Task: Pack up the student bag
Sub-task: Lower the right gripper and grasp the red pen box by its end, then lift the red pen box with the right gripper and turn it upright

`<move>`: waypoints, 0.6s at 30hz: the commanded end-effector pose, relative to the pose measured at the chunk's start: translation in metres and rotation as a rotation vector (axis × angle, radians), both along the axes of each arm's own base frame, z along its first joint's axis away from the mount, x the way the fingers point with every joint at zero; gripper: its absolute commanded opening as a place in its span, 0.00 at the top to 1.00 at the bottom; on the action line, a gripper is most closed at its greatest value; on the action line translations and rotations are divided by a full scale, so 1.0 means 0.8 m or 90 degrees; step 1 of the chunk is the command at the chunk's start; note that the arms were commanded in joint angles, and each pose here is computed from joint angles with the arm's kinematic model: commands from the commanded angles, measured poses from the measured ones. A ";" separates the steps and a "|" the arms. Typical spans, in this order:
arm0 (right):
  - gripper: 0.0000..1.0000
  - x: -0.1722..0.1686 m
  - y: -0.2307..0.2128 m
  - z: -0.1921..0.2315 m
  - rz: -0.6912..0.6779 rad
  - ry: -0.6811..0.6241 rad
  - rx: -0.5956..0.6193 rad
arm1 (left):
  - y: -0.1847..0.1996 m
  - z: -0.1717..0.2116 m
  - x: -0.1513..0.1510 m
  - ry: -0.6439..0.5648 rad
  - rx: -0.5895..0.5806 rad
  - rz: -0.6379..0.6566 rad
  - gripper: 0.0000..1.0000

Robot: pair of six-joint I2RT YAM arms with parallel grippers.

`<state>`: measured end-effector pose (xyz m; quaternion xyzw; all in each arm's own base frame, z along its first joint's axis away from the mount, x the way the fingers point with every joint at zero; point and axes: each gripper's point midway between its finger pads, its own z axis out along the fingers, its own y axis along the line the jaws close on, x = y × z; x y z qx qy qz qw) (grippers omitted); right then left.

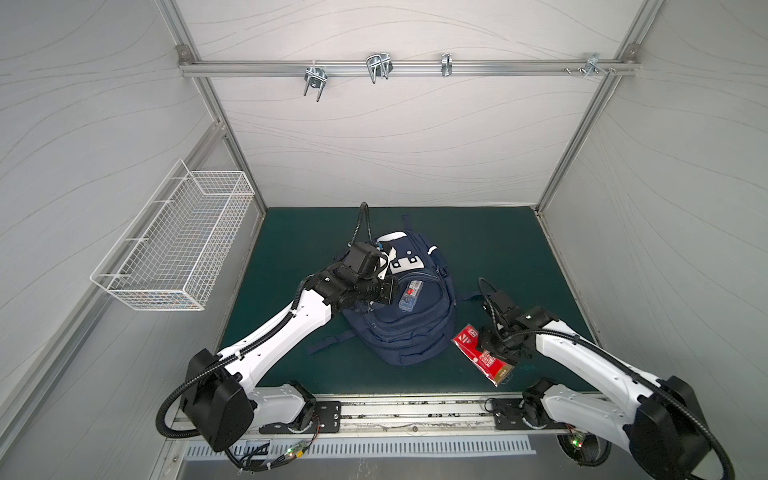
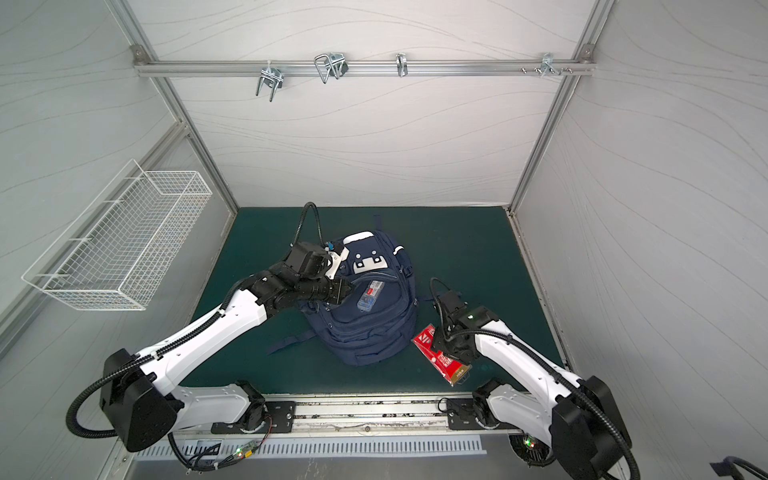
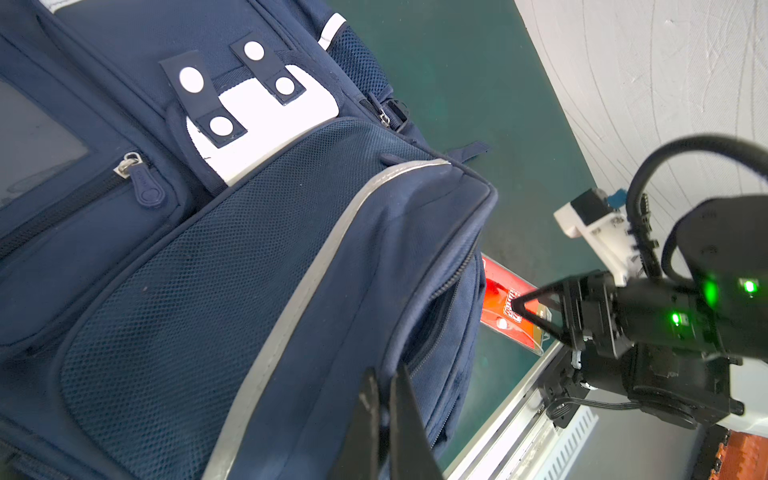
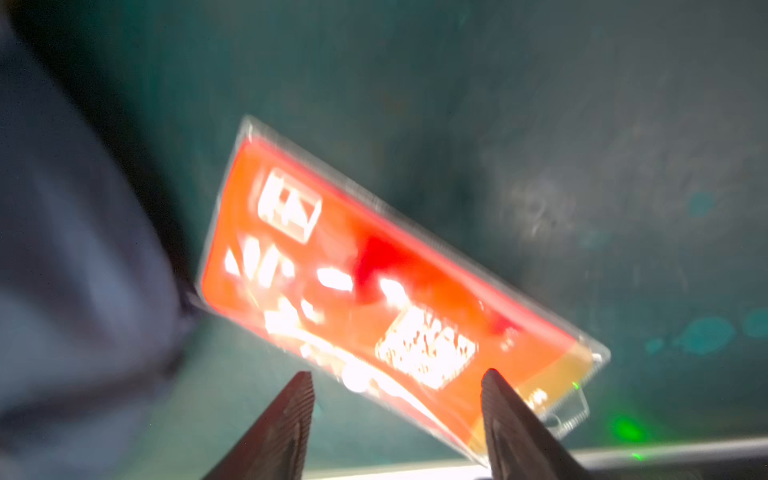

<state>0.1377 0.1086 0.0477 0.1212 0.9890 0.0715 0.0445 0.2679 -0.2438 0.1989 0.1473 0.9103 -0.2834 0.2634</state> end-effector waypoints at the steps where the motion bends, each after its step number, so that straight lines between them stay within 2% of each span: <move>1: 0.39 -0.021 -0.011 -0.003 0.032 0.033 -0.066 | -0.012 0.036 0.007 -0.048 -0.042 -0.009 1.00; 8: 0.43 -0.028 -0.001 -0.020 0.109 0.068 -0.160 | -0.010 0.033 0.007 -0.046 -0.037 -0.006 1.00; 13: 0.53 -0.029 0.017 -0.024 0.145 0.085 -0.158 | -0.010 0.035 0.007 -0.049 -0.038 -0.007 1.00; 15: 0.62 -0.031 0.022 -0.031 0.153 0.096 -0.149 | -0.009 0.038 0.006 -0.052 -0.039 -0.007 1.00; 18: 0.63 -0.035 0.025 -0.040 0.158 0.119 -0.149 | -0.007 0.040 0.006 -0.059 -0.039 -0.005 1.00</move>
